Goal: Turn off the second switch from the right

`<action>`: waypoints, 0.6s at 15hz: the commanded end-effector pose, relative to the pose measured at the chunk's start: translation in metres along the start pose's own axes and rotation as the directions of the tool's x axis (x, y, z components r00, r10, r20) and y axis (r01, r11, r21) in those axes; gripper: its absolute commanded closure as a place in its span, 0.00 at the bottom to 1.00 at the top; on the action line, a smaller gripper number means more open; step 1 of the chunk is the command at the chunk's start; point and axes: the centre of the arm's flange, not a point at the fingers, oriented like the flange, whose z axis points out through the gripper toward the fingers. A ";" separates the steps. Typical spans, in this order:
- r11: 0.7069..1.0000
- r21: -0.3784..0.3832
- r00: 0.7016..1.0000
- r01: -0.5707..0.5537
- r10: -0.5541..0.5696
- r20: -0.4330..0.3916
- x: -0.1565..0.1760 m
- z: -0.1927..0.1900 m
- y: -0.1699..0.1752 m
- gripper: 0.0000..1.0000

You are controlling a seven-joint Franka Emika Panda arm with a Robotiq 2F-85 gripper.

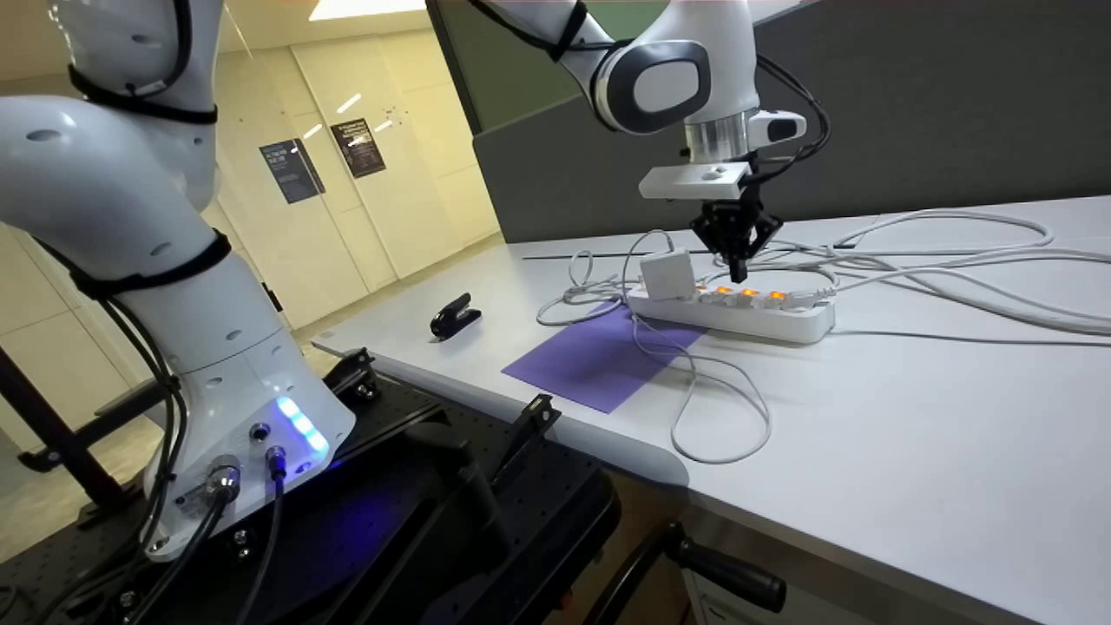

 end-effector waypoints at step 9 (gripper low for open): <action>1.000 -0.005 1.000 -0.002 0.002 -0.011 0.005 0.005 0.005 0.99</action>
